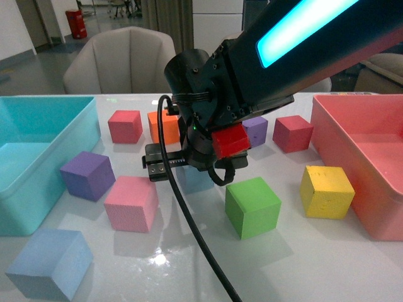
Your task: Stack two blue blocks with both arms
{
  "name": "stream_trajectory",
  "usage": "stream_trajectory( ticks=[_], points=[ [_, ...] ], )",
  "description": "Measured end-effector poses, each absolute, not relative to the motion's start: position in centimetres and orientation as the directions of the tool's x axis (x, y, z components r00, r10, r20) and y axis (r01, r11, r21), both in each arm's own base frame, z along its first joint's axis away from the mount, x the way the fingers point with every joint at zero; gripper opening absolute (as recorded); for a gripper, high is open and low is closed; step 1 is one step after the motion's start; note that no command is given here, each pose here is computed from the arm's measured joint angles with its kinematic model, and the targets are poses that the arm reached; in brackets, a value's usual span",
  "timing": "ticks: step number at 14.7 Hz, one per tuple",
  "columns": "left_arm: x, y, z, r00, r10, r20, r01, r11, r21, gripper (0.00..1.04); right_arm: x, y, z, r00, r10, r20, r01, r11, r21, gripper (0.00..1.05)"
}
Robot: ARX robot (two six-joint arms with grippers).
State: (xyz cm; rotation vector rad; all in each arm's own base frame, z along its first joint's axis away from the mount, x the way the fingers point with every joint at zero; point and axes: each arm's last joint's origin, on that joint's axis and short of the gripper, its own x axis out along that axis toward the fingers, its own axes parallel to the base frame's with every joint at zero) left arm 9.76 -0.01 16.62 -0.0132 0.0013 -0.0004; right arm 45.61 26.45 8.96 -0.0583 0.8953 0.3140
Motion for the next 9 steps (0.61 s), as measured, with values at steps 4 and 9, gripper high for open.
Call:
stream_trajectory(
  ticks=[4,9],
  points=[
    [9.8,0.0,16.6,1.000,-0.001,-0.002,0.001,1.000,-0.013,0.98,44.8,25.9,13.6,0.666,0.273,-0.695,-0.288,0.953,0.098,0.98],
    [9.8,0.0,16.6,1.000,-0.001,-0.002,0.001,1.000,-0.013,0.98,39.7,22.4,21.8,0.855,0.310,-0.417,-0.289,0.950,0.115,0.98]
  ],
)
